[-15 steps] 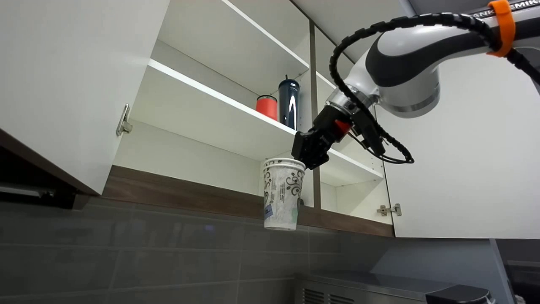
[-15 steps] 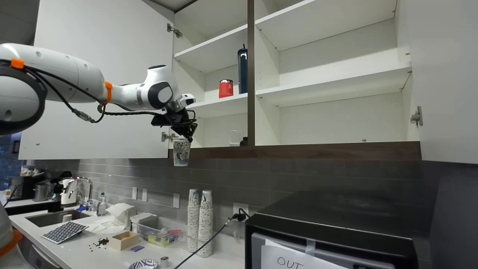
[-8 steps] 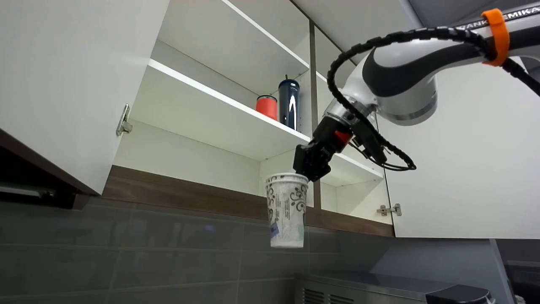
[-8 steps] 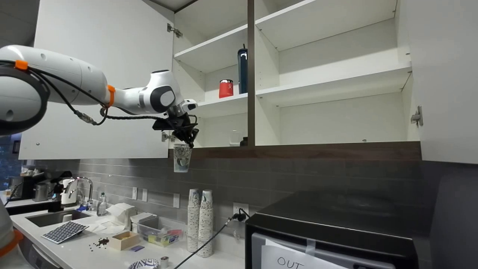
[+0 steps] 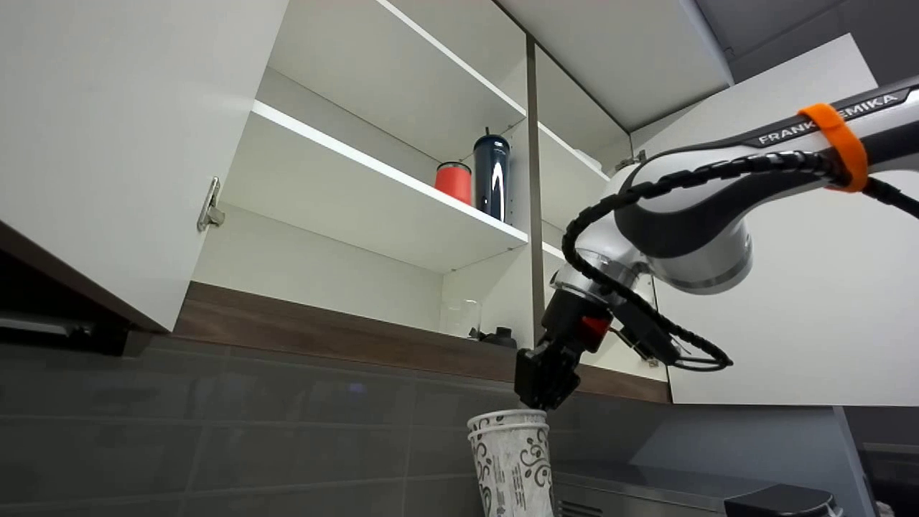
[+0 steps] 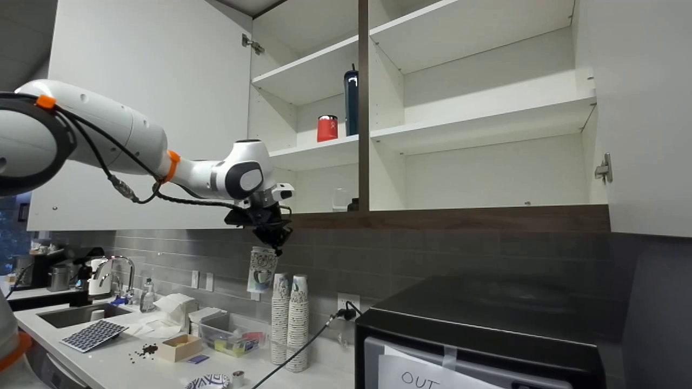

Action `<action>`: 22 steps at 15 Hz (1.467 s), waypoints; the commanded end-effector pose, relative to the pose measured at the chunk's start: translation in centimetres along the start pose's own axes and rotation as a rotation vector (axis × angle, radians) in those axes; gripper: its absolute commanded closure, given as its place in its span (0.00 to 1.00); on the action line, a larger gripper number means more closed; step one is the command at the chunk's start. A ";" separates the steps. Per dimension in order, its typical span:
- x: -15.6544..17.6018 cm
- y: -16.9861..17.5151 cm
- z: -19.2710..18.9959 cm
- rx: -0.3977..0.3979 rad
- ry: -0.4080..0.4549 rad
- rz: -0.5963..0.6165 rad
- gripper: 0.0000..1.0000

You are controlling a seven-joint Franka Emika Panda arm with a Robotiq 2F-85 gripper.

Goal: Stack the coffee cups on the bottom shelf together then place them on the counter.

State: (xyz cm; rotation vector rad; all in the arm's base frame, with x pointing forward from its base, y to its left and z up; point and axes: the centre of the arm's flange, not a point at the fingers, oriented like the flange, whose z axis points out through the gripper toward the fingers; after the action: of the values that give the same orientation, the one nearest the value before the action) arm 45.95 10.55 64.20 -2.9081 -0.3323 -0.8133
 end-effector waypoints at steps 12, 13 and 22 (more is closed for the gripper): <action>-6.0 2.5 9.5 0.064 0.127 -0.056 0.96; -5.9 2.5 9.5 0.064 0.128 -0.056 0.96; -4.4 4.2 12.7 0.061 0.207 -0.021 0.99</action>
State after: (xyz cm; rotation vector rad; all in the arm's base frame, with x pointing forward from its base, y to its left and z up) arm 47.05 8.08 53.81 -2.7600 -0.3924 -1.0784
